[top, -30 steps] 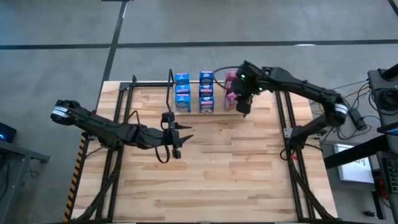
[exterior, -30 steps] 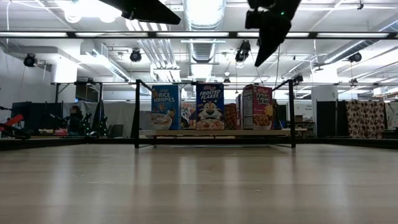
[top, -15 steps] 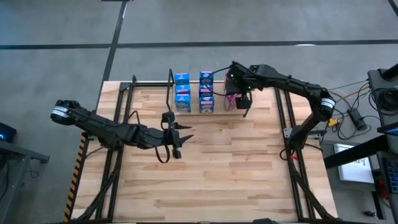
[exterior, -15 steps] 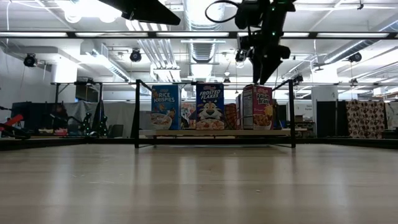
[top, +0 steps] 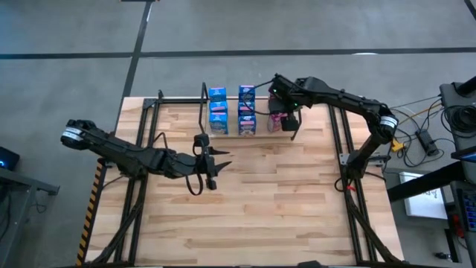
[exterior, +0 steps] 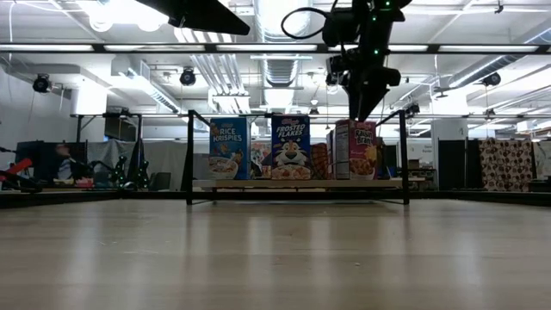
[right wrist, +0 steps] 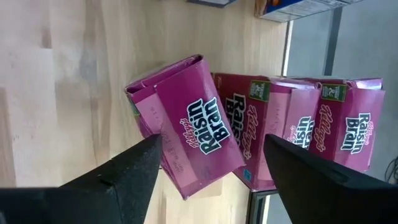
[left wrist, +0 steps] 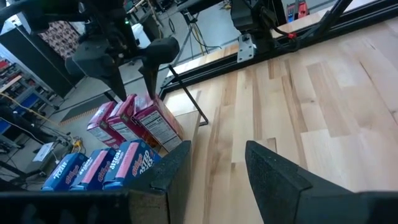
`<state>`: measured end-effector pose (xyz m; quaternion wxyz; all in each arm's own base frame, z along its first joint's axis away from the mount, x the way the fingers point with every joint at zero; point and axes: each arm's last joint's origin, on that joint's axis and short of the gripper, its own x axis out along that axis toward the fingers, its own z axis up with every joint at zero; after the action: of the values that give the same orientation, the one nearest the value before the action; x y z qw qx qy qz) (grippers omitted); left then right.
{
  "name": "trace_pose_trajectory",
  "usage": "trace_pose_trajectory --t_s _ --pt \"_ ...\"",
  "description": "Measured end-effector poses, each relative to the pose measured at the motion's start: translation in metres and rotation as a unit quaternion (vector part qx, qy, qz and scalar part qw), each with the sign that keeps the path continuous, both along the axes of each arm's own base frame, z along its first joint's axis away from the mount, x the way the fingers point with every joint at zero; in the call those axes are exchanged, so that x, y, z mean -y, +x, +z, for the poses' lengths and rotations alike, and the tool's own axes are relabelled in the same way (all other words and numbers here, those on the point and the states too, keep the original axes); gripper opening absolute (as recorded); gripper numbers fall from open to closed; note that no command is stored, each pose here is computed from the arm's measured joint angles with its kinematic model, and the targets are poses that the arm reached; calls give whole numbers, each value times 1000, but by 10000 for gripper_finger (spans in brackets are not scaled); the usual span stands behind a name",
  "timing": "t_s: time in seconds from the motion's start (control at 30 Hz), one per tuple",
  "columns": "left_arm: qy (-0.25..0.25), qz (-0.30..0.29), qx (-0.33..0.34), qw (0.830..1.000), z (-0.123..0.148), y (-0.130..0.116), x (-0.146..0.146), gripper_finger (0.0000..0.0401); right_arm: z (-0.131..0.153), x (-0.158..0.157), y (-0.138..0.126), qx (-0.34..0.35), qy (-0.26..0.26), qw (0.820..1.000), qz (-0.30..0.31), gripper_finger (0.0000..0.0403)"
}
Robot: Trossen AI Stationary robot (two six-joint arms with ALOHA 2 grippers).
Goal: Stack cereal on shelf
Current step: Put the purple cereal box on the shelf aligned with the other purple cereal box
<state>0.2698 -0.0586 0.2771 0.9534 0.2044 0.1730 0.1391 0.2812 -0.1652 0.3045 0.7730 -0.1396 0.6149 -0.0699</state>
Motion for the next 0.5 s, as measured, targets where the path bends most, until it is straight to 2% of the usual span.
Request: trace_pose_trajectory --t_s 0.27,0.37,0.5 --pt "0 0 0 1000 0 0 0 135 20 -3 -3 27 14 999 -16 261" --pt "0 0 0 1000 0 0 0 135 21 -5 -3 40 40 998 -23 261" --pt "0 0 0 1000 0 0 0 135 18 -4 -1 39 48 998 -32 268"
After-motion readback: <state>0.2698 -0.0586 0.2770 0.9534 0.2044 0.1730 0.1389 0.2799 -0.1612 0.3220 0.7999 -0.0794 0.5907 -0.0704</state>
